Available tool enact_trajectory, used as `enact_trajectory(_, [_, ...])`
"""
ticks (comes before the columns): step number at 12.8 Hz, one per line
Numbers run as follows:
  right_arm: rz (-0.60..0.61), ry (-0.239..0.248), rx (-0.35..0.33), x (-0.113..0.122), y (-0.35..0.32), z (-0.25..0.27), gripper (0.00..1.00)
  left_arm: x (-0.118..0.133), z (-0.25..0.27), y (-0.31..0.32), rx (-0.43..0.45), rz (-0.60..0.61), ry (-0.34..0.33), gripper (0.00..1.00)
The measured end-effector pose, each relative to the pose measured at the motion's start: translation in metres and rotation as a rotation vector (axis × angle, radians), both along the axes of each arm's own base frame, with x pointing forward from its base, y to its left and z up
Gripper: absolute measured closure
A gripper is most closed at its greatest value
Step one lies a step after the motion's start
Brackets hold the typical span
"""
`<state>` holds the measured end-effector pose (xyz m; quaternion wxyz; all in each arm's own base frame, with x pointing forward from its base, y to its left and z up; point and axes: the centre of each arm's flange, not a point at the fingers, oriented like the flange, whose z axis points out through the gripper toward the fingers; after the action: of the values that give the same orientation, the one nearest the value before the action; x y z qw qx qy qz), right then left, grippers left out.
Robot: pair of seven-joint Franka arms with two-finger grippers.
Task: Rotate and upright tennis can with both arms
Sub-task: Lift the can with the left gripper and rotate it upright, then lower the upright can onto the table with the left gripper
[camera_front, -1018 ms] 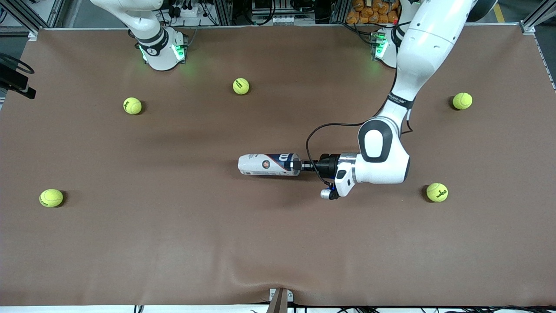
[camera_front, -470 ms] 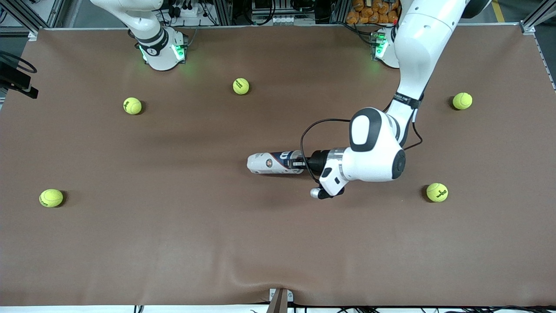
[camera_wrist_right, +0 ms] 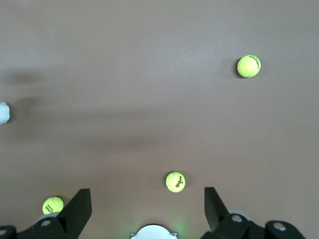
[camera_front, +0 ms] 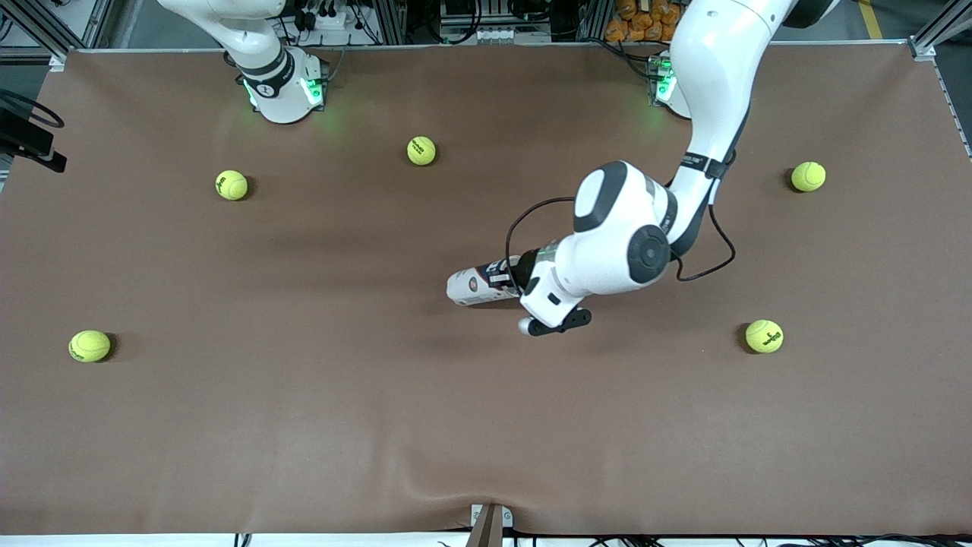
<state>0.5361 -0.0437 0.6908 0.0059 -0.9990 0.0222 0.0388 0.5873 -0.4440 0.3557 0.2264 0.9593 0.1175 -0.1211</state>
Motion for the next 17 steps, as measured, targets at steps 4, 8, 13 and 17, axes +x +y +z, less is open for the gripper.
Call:
enact_trajectory(4, [-0.044,0.006,-0.003,-0.001,0.0,0.0,0.0,-0.038,0.029,-0.046,0.175,0.063,-0.054,0.95])
enact_trajectory(8, [-0.051,0.001,-0.004,-0.001,-0.003,0.0,0.0,-0.074,0.033,-0.079,0.325,0.081,-0.09,0.95])
enact_trajectory(13, [-0.053,0.002,0.004,0.0,-0.004,-0.002,0.0,-0.093,0.031,-0.086,0.437,0.07,-0.062,0.95])
enact_trajectory(17, [-0.058,0.006,0.005,0.001,-0.007,-0.004,0.0,-0.111,0.018,-0.106,0.489,0.071,-0.1,0.95])
